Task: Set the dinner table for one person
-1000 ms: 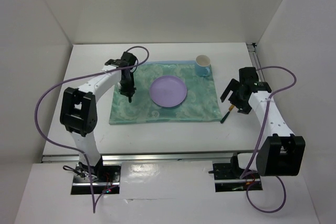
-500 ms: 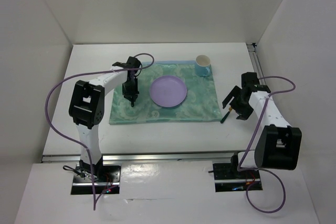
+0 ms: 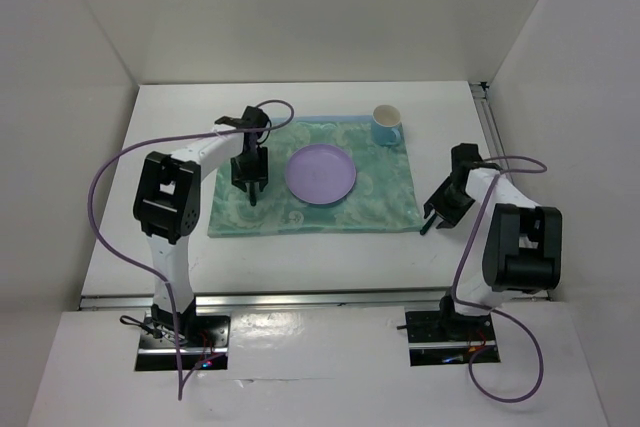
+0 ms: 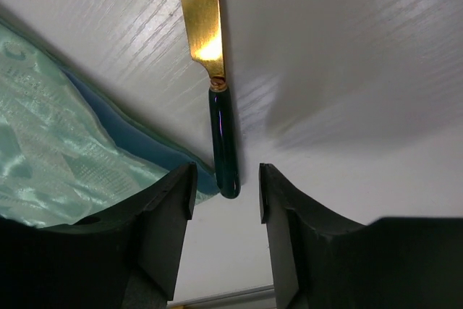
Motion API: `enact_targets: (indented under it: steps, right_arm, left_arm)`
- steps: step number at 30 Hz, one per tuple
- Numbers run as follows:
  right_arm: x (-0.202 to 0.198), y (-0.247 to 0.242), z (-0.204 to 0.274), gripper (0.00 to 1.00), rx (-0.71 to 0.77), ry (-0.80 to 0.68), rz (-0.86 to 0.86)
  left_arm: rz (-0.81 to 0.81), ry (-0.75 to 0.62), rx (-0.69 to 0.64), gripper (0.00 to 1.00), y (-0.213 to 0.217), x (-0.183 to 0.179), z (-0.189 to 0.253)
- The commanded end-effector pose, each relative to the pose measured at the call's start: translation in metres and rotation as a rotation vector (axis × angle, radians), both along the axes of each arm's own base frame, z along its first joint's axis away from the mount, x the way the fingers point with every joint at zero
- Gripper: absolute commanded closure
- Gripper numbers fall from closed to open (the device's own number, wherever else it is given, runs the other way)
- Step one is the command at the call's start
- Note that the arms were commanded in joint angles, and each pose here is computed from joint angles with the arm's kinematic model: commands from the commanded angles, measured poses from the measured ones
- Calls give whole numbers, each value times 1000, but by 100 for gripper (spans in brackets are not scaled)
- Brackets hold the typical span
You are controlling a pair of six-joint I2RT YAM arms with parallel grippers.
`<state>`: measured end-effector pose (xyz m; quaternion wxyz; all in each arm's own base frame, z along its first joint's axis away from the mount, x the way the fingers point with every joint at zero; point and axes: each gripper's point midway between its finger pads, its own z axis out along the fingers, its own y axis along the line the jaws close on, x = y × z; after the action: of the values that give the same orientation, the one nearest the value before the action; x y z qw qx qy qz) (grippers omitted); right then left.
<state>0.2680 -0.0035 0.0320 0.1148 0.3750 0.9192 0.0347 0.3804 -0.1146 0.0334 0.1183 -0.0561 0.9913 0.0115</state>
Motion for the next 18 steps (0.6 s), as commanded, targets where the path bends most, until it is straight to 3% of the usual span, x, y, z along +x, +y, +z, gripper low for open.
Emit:
enact_targets:
  steps: [1,6,10,13,14,15,18]
  right_arm:
    - [10,-4,-6,49,-11,-32,-19]
    - [11,-8,-19,51,-28,-22,-24]
    - [7,-10,-35,60,-39,7,-6]
    - [5,-12,-40,75,-55,16,15]
    - [6,-16,-34,91,-78,11,9]
    - [9,-26,-27,100,-127,2,-3]
    - [18,-40,2,100,-208,-41,0]
  left_arm:
    - [-3,-53,-13,40,-4,12,22]
    - [-12,-63,-16,39,-8,10,37]
    - [6,-121,51,37,2,10,69]
    - [2,-157,57,37,3,5,91]
    - [3,-188,46,39,4,2,107]
    - [14,-202,38,39,4,-1,115]
    - [25,-290,-18,41,0,-2,151]
